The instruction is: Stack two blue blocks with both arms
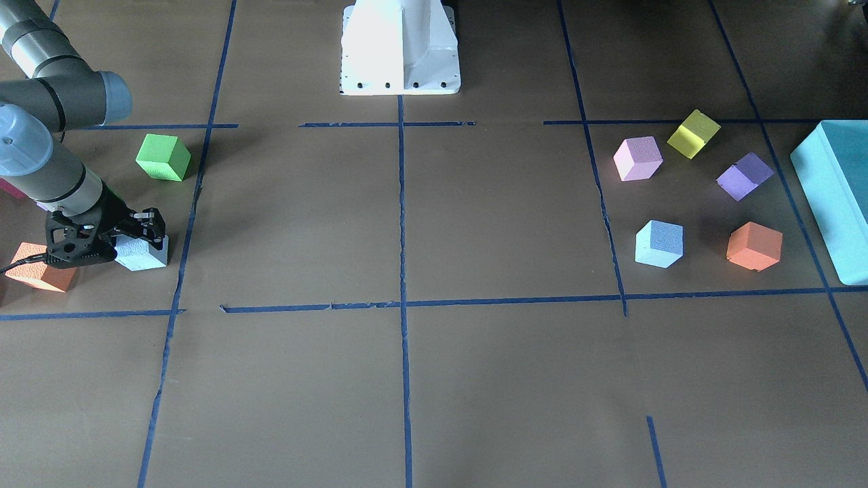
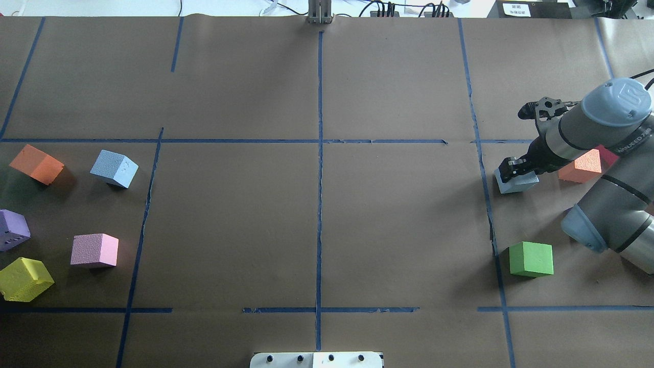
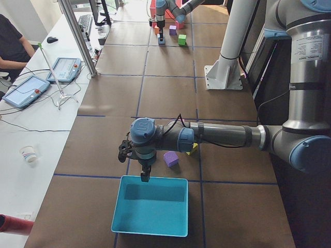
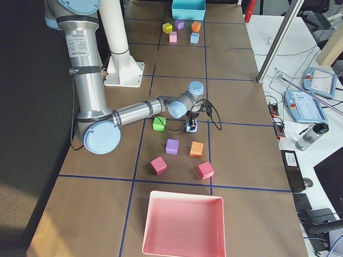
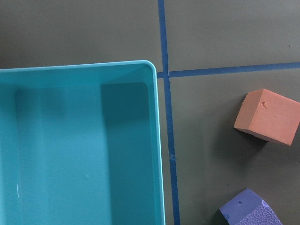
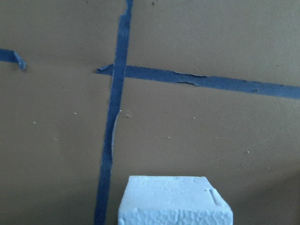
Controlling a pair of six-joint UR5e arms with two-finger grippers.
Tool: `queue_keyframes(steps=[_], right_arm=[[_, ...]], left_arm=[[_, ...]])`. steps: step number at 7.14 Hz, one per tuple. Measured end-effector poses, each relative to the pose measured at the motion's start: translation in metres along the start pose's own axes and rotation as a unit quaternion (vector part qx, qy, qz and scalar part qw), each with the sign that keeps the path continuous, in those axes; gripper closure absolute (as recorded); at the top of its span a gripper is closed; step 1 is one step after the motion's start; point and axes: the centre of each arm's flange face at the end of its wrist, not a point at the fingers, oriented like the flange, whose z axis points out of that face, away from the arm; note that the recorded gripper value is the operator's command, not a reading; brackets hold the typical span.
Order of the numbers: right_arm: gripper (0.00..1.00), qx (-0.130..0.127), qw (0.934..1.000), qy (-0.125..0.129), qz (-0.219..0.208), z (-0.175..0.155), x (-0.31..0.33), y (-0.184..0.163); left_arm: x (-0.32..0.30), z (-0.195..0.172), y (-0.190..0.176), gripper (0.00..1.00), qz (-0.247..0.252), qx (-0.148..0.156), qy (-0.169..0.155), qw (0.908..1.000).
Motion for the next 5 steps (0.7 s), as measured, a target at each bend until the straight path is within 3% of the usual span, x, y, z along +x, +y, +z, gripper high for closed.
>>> queue_keyframes(steps=[1, 3, 5], right_arm=[[1.00, 0.003, 1.0000, -0.003, 0.003, -0.021, -0.023, -0.011], [1.00, -0.012, 0.9994, -0.002, 0.033, -0.069, -0.129, -0.046], [1.00, -0.021, 0.9967, -0.011, 0.078, -0.076, -0.254, -0.037]], left_arm=[[0.001, -0.001, 0.000, 0.00, 0.001, 0.001, 0.000, 1.0000], [0.002, -0.003, 0.001, 0.00, 0.002, 0.002, 0.000, 1.0000], [0.003, -0.004, 0.000, 0.00, 0.002, 0.003, -0.001, 1.0000]])
